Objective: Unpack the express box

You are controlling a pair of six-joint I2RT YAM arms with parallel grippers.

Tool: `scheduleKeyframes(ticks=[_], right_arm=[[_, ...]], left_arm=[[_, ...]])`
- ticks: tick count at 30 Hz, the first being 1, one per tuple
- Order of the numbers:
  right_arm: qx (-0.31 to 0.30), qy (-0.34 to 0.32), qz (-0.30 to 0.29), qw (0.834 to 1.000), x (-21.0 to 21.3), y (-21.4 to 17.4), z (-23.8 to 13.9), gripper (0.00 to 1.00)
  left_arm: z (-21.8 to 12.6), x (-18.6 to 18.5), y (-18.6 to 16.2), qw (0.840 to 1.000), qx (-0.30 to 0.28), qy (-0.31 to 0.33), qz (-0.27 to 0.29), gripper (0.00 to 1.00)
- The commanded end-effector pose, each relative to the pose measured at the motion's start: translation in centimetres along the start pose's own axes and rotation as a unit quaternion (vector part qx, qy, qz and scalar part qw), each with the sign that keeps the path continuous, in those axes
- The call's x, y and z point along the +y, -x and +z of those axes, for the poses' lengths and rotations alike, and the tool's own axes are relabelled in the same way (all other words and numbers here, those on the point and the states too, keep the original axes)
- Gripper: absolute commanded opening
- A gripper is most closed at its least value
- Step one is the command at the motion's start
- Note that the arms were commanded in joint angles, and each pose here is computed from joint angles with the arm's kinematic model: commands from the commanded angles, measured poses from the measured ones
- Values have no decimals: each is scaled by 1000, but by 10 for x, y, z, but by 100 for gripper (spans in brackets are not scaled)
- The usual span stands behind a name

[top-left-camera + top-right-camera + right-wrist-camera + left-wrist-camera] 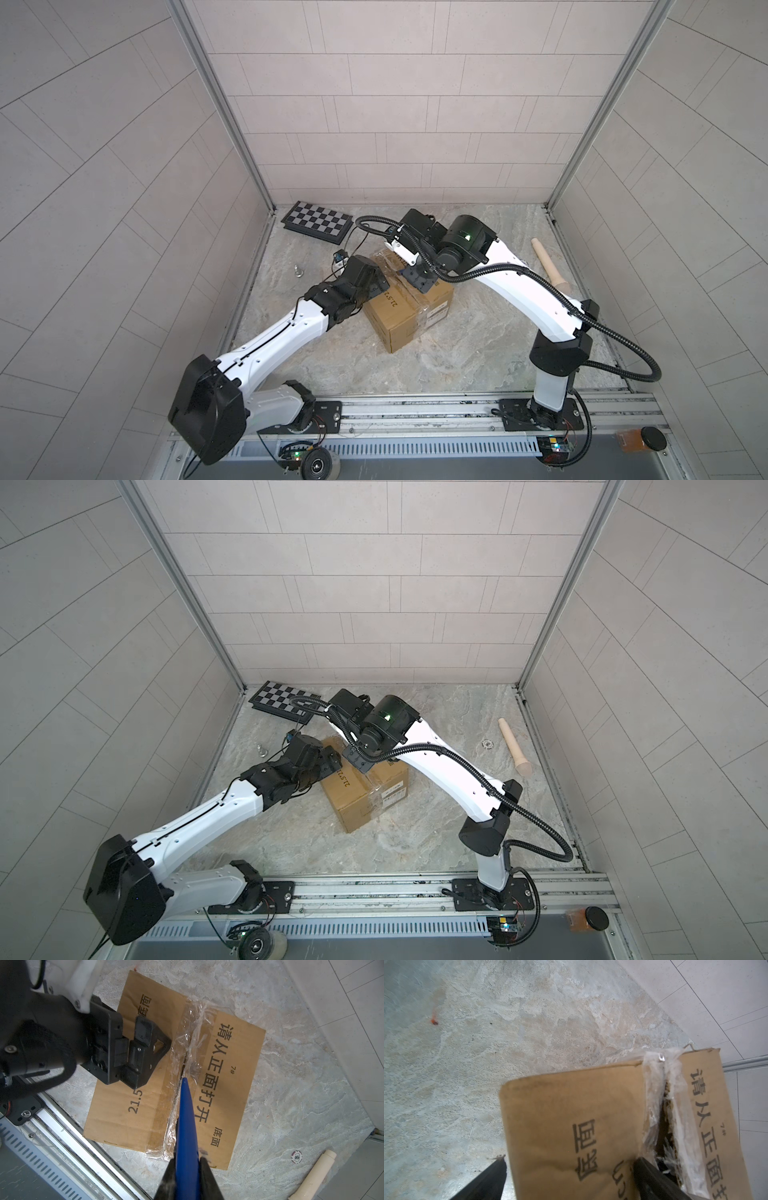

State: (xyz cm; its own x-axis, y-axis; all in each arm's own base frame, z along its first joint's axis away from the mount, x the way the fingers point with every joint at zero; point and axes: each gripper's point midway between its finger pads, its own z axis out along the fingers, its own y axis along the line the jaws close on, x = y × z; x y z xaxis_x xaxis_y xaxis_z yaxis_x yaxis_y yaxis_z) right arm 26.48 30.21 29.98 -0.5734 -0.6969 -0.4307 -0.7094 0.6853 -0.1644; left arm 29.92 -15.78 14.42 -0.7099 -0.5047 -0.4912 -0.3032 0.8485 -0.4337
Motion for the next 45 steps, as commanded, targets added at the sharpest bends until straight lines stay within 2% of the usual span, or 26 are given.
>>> scheduleKeyframes(ticks=[1, 9, 27, 33, 39, 45], right_arm=[[14, 11, 0, 1000, 4, -2, 2, 0], [-21, 17, -5, 1000, 2, 2, -18, 0], [9, -31, -14, 999, -10, -3, 4, 0], [33, -18, -16, 999, -4, -12, 13, 0], [85, -12, -13, 996, 0, -31, 20, 0], [116, -8, -26, 993, 3, -52, 13, 0]], left_arm=[[9, 89, -58, 980, 106, 160, 56, 98], [9, 89, -58, 980, 107, 159, 55, 98], [9, 91, -59, 979, 108, 161, 57, 98], [10, 91, -59, 979, 108, 162, 56, 98], [11, 92, -60, 979, 110, 164, 56, 98], [12, 96, -62, 978, 111, 169, 56, 98]])
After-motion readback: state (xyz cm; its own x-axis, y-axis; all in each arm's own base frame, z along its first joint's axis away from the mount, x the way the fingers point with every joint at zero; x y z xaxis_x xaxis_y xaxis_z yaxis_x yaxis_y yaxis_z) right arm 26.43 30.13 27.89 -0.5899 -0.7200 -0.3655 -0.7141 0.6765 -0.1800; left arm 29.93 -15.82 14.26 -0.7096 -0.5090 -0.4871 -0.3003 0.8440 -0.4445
